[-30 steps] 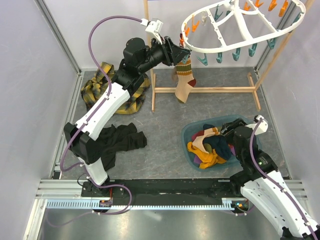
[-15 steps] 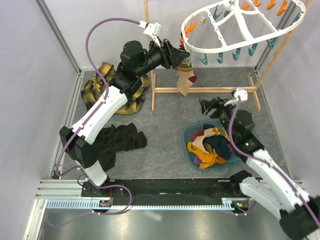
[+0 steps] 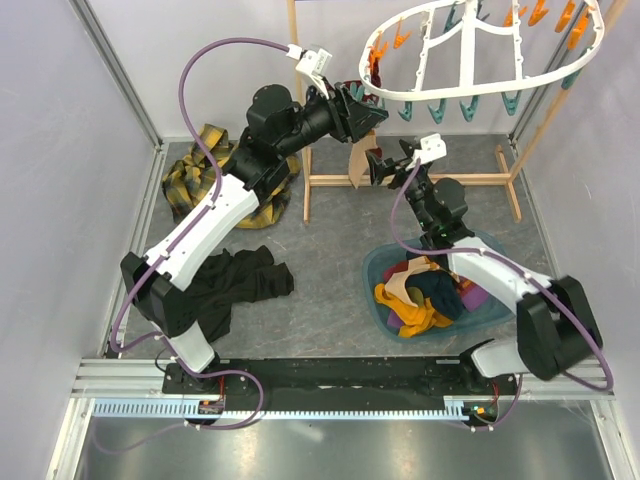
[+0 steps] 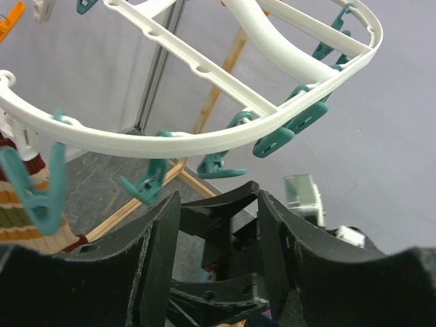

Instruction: Remove the socks clipped to the hanger

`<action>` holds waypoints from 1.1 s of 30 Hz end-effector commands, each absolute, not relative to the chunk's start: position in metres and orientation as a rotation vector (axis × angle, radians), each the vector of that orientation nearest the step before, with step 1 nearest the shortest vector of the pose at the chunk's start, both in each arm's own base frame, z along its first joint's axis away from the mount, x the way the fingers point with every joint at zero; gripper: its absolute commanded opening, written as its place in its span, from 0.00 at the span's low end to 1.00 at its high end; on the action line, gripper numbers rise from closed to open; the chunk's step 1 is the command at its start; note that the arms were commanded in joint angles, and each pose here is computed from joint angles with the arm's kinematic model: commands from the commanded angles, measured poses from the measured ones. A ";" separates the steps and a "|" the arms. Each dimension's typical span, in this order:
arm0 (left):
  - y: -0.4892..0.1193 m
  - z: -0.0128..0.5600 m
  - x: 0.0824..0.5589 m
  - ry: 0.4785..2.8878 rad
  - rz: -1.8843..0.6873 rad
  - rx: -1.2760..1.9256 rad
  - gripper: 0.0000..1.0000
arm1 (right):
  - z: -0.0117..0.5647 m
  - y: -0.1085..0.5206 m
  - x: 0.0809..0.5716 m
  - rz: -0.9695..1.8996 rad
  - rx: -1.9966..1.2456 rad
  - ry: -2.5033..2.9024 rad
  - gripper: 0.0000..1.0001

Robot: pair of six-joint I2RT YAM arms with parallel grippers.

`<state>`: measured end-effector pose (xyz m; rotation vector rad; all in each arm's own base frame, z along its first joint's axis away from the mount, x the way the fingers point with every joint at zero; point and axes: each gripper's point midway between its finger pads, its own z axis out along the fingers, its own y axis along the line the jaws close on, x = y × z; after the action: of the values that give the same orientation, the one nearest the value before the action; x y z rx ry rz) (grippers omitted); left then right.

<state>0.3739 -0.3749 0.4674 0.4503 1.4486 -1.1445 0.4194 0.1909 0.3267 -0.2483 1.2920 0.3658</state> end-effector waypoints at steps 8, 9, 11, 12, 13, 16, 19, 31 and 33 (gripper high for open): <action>-0.317 0.514 0.337 1.344 -0.949 0.425 0.59 | 0.321 0.220 0.482 0.315 -0.286 1.134 0.90; -0.308 0.511 0.337 1.351 -0.918 0.397 0.62 | 0.325 0.220 0.488 0.308 -0.276 1.127 0.90; -0.298 0.491 0.333 1.386 -0.869 0.391 0.66 | 0.306 0.220 0.506 0.274 -0.248 1.161 0.90; -0.285 0.497 0.322 1.365 -0.850 0.380 0.72 | 0.310 0.220 0.513 0.260 -0.237 1.148 0.90; -0.279 0.493 0.317 1.365 -0.841 0.377 0.76 | 0.308 0.220 0.519 0.244 -0.232 1.151 0.90; -0.262 0.469 0.300 1.391 -0.803 0.391 0.99 | 0.295 0.223 0.545 0.199 -0.213 1.169 0.90; -0.250 0.441 0.289 1.424 -0.766 0.411 0.99 | 0.285 0.225 0.568 0.161 -0.182 1.195 0.89; -0.216 0.360 0.282 1.500 -0.627 0.350 0.99 | 0.268 0.242 0.581 0.144 -0.289 1.188 0.00; -0.213 0.361 0.281 1.496 -0.625 0.340 0.99 | 0.274 0.247 0.574 0.162 -0.341 1.170 0.00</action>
<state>0.2802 -0.2261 0.3260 0.3847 1.6252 -0.6672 0.5848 0.2363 0.2376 -0.2575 1.2740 0.1308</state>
